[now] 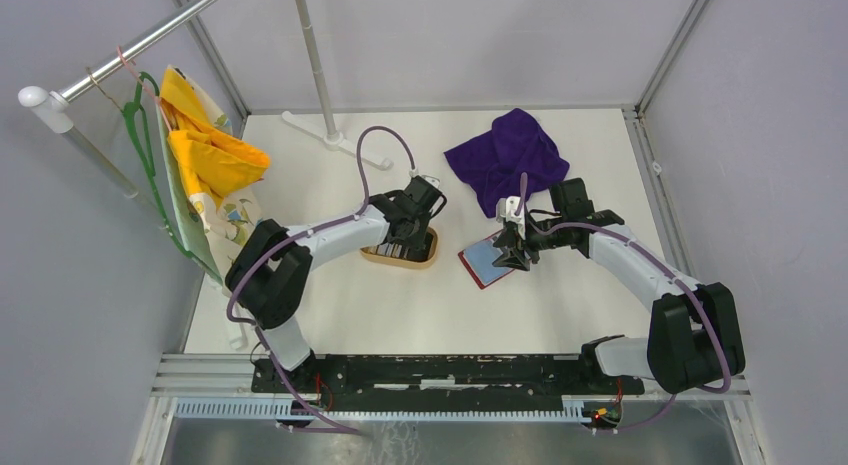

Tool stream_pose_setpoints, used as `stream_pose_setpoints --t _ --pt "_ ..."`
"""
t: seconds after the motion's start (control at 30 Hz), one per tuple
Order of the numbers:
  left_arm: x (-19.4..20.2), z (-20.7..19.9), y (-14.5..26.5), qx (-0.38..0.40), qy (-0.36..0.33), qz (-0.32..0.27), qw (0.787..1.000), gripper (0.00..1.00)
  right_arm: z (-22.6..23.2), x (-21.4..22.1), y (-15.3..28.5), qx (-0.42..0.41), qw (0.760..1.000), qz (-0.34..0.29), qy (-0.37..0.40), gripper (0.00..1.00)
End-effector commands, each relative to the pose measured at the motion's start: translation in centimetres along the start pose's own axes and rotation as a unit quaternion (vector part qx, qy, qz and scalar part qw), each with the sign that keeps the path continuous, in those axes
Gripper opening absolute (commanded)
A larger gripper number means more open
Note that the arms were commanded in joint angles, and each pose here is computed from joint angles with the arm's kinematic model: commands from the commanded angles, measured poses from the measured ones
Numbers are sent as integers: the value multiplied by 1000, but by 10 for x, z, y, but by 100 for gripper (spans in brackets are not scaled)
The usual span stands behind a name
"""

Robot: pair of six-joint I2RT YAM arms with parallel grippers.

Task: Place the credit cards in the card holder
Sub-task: Pick up the credit card from the storage box.

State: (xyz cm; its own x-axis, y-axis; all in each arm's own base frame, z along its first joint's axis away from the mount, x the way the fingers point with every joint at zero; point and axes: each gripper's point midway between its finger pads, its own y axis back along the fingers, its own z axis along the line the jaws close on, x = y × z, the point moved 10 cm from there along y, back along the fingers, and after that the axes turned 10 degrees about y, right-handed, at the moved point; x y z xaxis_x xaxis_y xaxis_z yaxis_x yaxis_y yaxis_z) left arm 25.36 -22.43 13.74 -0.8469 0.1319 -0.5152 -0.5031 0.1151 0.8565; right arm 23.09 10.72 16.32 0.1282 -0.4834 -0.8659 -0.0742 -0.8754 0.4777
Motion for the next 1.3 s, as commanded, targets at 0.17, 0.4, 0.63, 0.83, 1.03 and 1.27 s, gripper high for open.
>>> stream_pose_setpoints --t 0.17,0.4,0.63,0.83,1.03,1.27 --pt "-5 -15 18 98 25 -21 995 22 0 -2 0 -7 1000 -17 6 53" --pt "-4 -18 20 124 38 -23 991 22 2 0 -1 -11 1000 -18 0 53" --pt "-1 -23 20 169 53 -16 984 22 4 5 -6 -25 999 -28 -19 52" --pt "-2 -25 22 220 70 -8 973 22 4 6 -6 -25 999 -28 -22 52" --pt "-2 -27 23 256 84 -4 963 23 5 8 -9 -26 999 -29 -30 51" --pt "0 -31 19 284 94 5 954 25 6 15 -19 -10 998 -19 -61 47"
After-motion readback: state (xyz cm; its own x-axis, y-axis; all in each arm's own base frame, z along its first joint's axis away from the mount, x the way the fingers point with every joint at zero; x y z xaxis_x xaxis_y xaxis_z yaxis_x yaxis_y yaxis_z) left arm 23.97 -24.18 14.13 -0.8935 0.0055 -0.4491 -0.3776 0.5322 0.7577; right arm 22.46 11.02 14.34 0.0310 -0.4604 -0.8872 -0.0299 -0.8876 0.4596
